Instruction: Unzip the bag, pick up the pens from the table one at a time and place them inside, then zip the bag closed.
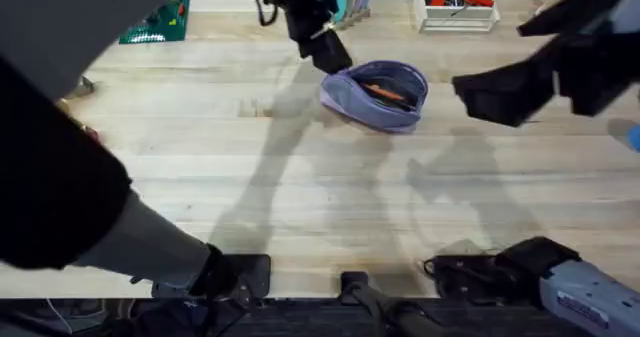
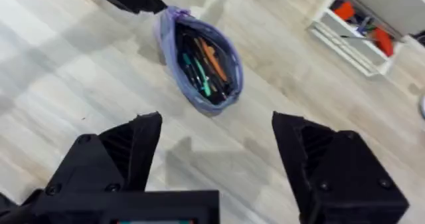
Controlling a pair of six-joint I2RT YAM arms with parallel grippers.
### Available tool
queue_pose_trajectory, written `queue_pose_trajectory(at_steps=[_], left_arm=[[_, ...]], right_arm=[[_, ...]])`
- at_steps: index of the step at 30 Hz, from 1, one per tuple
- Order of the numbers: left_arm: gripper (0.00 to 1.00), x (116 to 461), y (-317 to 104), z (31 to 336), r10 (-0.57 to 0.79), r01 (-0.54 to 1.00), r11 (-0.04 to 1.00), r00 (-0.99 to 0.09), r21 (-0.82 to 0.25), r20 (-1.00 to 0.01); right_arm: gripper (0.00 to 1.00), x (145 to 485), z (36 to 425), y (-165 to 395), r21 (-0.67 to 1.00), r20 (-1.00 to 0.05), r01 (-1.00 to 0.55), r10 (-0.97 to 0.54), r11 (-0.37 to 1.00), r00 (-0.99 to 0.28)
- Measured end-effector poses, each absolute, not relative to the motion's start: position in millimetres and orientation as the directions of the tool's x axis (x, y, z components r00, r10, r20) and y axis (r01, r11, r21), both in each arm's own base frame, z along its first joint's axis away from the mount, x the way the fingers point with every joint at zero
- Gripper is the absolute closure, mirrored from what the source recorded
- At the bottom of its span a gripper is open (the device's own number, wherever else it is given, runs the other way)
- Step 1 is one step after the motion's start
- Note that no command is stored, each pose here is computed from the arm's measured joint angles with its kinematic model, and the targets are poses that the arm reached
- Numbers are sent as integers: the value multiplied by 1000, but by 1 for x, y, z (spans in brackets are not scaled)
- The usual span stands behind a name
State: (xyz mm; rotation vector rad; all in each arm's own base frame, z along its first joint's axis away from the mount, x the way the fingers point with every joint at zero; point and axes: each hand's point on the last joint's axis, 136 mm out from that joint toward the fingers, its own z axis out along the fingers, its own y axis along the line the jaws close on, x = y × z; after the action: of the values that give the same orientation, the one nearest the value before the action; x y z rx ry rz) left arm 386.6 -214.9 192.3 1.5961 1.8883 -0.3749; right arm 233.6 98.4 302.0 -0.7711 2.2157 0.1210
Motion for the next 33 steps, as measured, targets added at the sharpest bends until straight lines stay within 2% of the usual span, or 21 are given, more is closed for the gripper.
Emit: queue_pose_trajectory(at_steps=[7,14,25,29,33], left_arm=[[7,382,-177,193,752,955,284,-165,88,-638],[7,373,-146,199,687,963,269,-184,11,-703],[7,356,-112,213,605,983,184,-95,23,-791],[7,350,-100,216,592,985,163,-58,49,-804],[8,344,-89,223,550,986,147,-16,78,-835]], right_arm=[[6,251,283,112,-101,-660,-598,-503,795,-558],[5,273,270,124,-39,-651,-577,-459,816,-605],[4,287,280,131,93,-694,-451,-267,888,-668],[5,287,281,131,142,-689,-404,-203,904,-696],[5,282,275,130,229,-640,-307,-95,924,-763]])
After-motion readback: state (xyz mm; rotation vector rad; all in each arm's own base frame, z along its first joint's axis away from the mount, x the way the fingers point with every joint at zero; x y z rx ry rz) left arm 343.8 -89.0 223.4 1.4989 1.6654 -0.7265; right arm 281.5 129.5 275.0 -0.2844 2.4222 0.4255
